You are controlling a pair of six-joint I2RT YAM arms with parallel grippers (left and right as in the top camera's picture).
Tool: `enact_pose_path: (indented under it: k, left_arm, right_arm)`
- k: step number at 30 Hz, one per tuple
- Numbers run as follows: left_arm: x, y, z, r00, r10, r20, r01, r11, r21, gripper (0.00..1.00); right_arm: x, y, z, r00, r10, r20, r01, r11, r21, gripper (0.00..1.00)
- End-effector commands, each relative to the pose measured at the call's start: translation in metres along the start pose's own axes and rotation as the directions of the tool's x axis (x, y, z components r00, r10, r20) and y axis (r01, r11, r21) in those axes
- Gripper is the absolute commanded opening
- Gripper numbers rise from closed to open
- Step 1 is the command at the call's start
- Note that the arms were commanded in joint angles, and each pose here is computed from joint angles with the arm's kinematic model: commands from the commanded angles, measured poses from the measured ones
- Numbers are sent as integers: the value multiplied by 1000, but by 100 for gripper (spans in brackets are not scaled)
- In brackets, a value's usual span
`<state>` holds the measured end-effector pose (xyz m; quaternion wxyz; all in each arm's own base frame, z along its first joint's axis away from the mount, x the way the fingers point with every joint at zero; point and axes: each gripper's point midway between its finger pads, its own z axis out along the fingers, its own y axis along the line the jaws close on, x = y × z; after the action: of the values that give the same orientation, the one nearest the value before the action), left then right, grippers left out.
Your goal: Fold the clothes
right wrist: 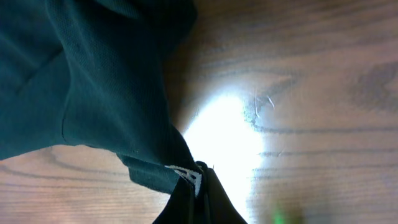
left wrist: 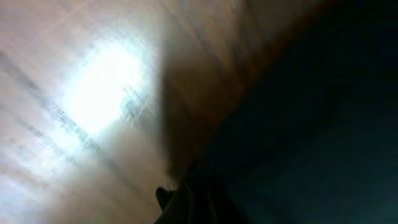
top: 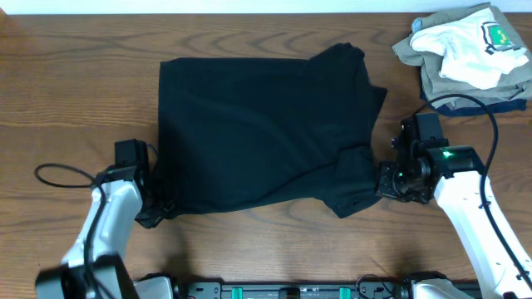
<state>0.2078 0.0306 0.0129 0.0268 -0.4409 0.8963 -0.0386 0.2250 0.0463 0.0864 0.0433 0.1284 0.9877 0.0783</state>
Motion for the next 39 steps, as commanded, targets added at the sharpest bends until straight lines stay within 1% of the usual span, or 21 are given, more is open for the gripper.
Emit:
enact_pose_path:
  k: [1,5,10,13,18,20,24,30,32,39]
  left_arm:
    - [-12,-15,-32,994,61,87,-68,995,77,6]
    - [-10,-15,-60,984,82,161,-103,987,127,6]
    - [-4,-11,-84,970,79,228,-121,977,173,6]
    - [0,-9,-90,965,96,246,-142,974,179,6]
    - [8,-1,-90,968,118,221,-154,976,156,6]
    - [10,0,-89,968,126,215,-160,976,149,6]
    - [1,-2,-91,959,123,257,-165,975,149,6]
    - [-29,-14,-100,920,98,380,-169,973,159,6]
    - [-37,-21,-101,910,92,404,-174,970,172,6]
    - [-64,-44,-92,893,79,443,-185,962,200,6]
  right_arm:
    - [1,-1,-8,999,47,5,-47,999,-28,1]
    - [11,-7,-17,996,83,-15,-84,996,-32,1]
    - [42,-23,-25,979,161,-126,-160,987,11,1]
    - [57,-25,-29,962,192,-193,-193,981,14,1]
    - [65,-18,-33,956,191,-222,-203,979,-28,1]
    - [57,-16,-34,967,183,-178,-195,980,-49,1]
    - [14,-5,-34,988,152,0,-151,980,-129,1]
    - [-42,5,-37,970,121,209,-85,981,-175,1]
    - [-59,5,-35,959,118,256,-75,982,-173,1]
    - [-99,15,-20,940,93,329,-29,980,-196,1]
